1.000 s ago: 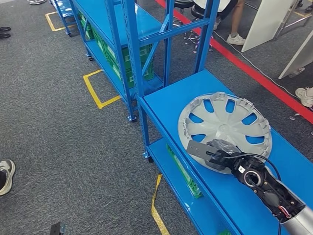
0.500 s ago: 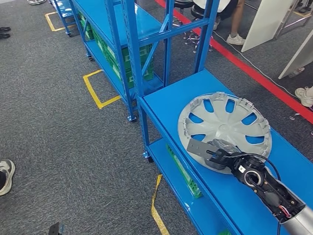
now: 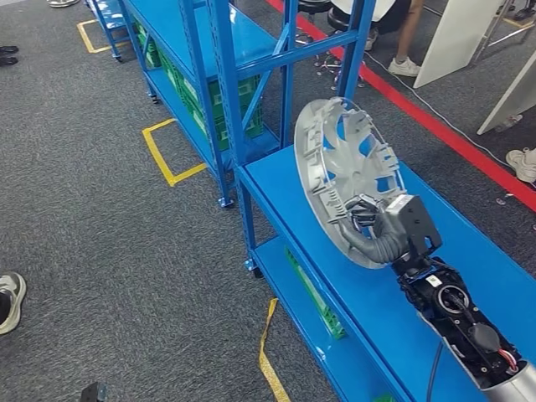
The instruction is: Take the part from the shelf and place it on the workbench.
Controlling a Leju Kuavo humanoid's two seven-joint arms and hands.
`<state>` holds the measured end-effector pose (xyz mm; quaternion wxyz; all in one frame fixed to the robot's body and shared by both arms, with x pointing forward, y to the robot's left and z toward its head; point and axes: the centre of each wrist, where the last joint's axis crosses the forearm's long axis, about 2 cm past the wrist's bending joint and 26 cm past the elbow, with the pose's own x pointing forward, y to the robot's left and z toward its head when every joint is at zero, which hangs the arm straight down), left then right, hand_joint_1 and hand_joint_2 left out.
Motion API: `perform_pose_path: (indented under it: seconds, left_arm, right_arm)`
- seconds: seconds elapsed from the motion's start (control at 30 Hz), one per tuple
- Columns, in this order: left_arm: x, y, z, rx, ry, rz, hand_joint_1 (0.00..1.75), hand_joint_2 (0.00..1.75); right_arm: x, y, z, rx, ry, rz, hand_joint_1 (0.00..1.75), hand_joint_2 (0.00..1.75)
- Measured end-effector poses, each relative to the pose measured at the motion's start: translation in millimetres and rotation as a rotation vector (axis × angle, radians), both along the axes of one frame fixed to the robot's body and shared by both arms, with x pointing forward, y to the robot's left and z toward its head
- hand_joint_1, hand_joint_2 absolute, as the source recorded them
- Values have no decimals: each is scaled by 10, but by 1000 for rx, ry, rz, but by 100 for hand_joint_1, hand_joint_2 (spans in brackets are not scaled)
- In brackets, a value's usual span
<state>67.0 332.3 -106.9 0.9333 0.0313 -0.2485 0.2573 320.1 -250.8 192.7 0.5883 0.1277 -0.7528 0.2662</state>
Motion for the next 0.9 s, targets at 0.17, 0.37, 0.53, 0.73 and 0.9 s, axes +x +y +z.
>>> perform_pose_path:
  seconds: [0.17, 0.37, 0.53, 0.73, 0.9]
  left_arm:
    - [-1, 0, 0, 4, 3, 5, 0, 175]
    - [-1, 1, 0, 4, 5, 17, 0, 175]
    - [-1, 1, 0, 4, 7, 16, 0, 175]
    - [0, -1, 0, 5, 10, 14, 0, 175]
    - [0, -3, 0, 5, 10, 14, 0, 175]
  right_arm:
    - [-127, 119, 59, 253, -44, 118, 175, 175]
    - [-231, 268, 160, 376, -71, 202, 175, 175]
    - [-355, 400, 255, 491, -78, 344, 175, 175]
    - [-491, 579, 366, 567, -94, 460, 175, 175]
    - [-545, 635, 386, 579, -97, 487, 175, 175]
